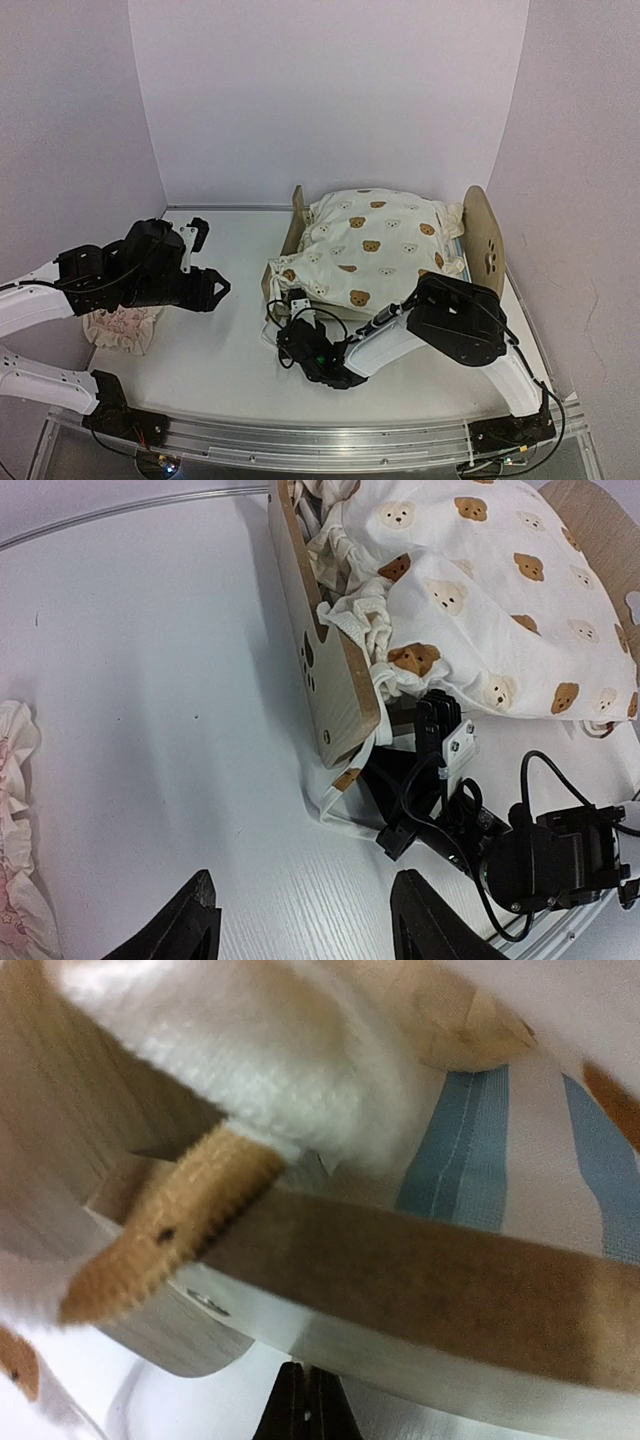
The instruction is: Set up the pet bed
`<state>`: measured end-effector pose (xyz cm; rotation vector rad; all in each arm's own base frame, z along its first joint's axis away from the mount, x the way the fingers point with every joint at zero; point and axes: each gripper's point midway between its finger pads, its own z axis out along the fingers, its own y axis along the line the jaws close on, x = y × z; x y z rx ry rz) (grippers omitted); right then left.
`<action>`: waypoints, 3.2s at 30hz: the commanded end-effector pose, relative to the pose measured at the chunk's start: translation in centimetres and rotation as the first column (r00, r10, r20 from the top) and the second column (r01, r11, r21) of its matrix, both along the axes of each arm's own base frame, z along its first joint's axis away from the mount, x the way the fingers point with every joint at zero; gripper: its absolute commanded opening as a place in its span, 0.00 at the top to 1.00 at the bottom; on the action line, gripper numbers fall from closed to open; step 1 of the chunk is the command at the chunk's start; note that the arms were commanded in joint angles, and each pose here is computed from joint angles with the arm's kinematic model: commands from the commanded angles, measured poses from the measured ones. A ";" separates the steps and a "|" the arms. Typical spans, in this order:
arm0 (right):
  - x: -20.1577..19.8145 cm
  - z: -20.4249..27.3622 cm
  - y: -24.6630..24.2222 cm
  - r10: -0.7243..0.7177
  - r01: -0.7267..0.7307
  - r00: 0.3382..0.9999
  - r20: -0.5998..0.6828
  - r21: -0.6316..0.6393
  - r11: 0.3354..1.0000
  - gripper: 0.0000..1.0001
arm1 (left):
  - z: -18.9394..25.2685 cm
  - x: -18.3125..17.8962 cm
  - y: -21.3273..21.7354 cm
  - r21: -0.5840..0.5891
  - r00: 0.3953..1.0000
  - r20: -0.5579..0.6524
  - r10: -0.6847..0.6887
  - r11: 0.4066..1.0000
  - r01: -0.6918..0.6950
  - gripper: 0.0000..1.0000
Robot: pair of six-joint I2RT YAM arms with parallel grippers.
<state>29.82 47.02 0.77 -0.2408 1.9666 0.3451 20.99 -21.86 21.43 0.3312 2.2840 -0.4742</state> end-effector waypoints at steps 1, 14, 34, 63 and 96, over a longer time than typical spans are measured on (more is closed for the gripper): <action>-1.7 -0.5 -0.4 0.113 -0.115 0.992 -0.058 -0.042 0.992 1.00 | -0.4 0.0 -1.3 -0.041 1.000 -0.003 -0.030 0.999 0.030 0.42; -5.7 1.0 -1.3 0.285 -0.290 0.947 -0.151 -0.014 0.957 1.00 | -1.8 1.0 -3.1 -0.048 0.999 -0.003 -0.042 0.998 0.042 0.46; -11.5 1.6 -6.4 0.375 -0.423 0.865 -0.334 -0.083 0.902 1.00 | -4.9 1.7 -4.7 -0.019 0.998 -0.034 -0.062 0.998 0.061 0.53; -17.8 2.0 -8.3 0.490 -0.607 0.735 -0.468 -0.132 0.784 1.00 | -6.3 5.5 -9.0 0.002 0.999 0.008 -0.053 0.999 0.053 0.74; -25.6 2.8 -3.0 0.667 -0.806 0.463 -0.584 0.036 0.591 1.00 | -7.6 11.9 -7.4 0.073 0.999 0.037 0.027 0.997 -0.030 0.82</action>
